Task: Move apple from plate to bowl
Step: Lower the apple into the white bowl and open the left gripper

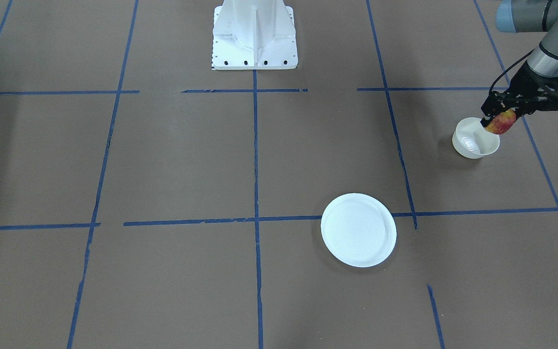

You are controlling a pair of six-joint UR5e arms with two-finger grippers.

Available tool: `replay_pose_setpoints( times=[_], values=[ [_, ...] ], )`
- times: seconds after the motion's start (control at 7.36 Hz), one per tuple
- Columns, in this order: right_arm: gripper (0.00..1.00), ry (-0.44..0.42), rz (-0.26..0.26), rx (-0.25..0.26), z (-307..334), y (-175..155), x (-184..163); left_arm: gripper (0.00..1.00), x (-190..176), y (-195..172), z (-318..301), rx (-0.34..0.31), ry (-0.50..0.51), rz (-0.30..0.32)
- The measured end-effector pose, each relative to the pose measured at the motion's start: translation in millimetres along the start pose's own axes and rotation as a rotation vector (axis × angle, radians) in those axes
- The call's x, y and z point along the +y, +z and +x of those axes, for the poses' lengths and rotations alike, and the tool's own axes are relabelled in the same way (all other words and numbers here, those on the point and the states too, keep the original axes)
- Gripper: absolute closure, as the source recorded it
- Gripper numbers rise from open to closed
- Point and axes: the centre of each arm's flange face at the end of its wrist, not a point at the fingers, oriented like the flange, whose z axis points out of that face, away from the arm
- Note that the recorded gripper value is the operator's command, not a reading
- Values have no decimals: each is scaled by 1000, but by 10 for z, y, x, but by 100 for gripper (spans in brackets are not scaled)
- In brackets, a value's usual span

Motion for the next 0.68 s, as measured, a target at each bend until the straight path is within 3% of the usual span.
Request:
replay_pose_setpoints(
  times=[0.41,0.54,0.68],
  values=[
    [0,-1,0,0,-2,-2,0,100,-142,143,117,12,-13,3],
    [0,0,0,0,-2,-2,0,82,-160,164,146,15,-17,2],
    [0,0,0,0,-2,-2,0,33,-171,191,161,14,-21,0]
  ],
)
